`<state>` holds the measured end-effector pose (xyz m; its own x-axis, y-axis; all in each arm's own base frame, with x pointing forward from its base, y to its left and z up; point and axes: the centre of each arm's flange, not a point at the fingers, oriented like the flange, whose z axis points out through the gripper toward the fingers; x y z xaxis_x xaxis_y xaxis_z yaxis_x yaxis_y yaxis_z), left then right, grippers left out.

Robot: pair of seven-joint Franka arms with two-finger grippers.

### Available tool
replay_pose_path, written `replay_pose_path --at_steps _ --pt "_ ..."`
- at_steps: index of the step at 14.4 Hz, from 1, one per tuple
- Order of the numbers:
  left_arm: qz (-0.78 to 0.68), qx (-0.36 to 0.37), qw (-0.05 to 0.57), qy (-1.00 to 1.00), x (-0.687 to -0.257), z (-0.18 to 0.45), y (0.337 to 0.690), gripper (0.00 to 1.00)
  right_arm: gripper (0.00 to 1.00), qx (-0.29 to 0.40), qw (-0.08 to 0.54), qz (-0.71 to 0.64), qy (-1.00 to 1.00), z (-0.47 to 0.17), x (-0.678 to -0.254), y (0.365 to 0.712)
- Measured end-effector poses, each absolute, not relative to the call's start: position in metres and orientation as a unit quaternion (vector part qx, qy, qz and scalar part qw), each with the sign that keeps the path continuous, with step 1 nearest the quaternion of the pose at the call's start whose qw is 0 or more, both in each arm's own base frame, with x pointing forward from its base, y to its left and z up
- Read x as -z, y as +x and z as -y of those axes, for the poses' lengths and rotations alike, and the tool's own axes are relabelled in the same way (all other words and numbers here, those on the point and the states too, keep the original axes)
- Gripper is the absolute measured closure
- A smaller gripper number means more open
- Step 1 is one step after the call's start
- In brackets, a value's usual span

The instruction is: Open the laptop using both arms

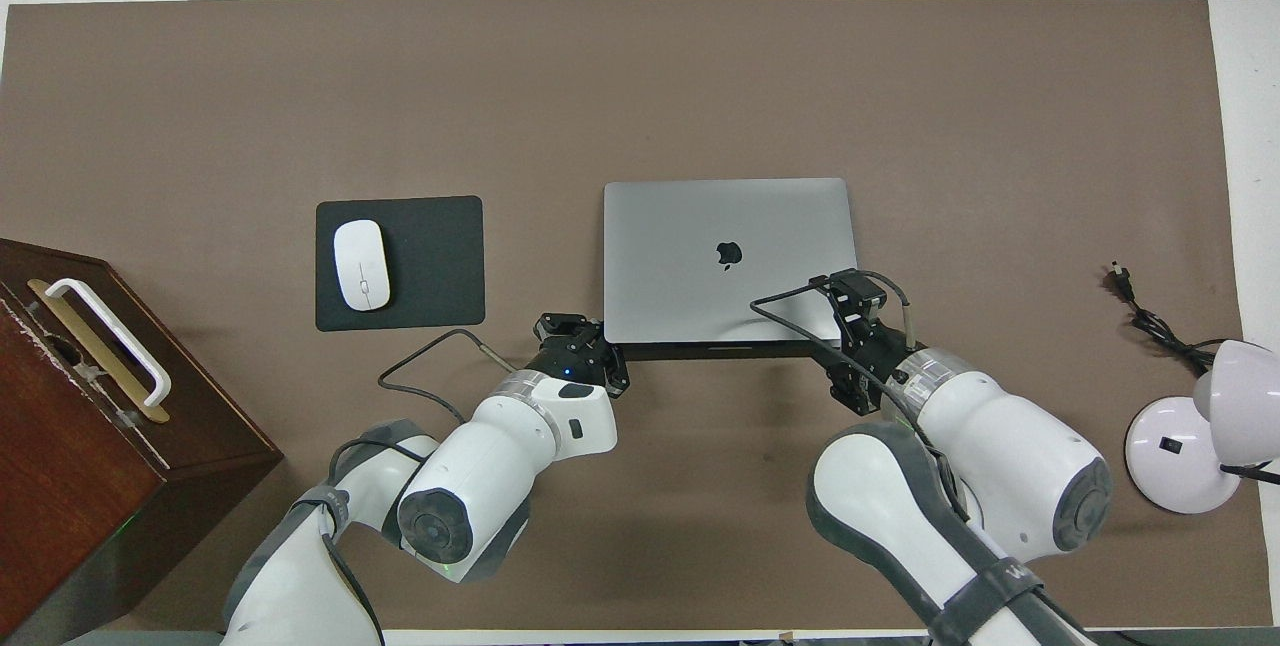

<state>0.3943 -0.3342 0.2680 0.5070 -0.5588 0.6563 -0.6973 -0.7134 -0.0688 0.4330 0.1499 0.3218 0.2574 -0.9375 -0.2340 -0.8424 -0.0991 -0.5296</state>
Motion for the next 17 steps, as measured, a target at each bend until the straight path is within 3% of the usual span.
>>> replay_pose_path --at_steps 17 --pt "0.368 -0.338 0.101 0.860 -0.268 0.334 0.394 0.99 0.00 0.094 0.294 -0.602 -0.736 -0.147 -0.322 0.449"
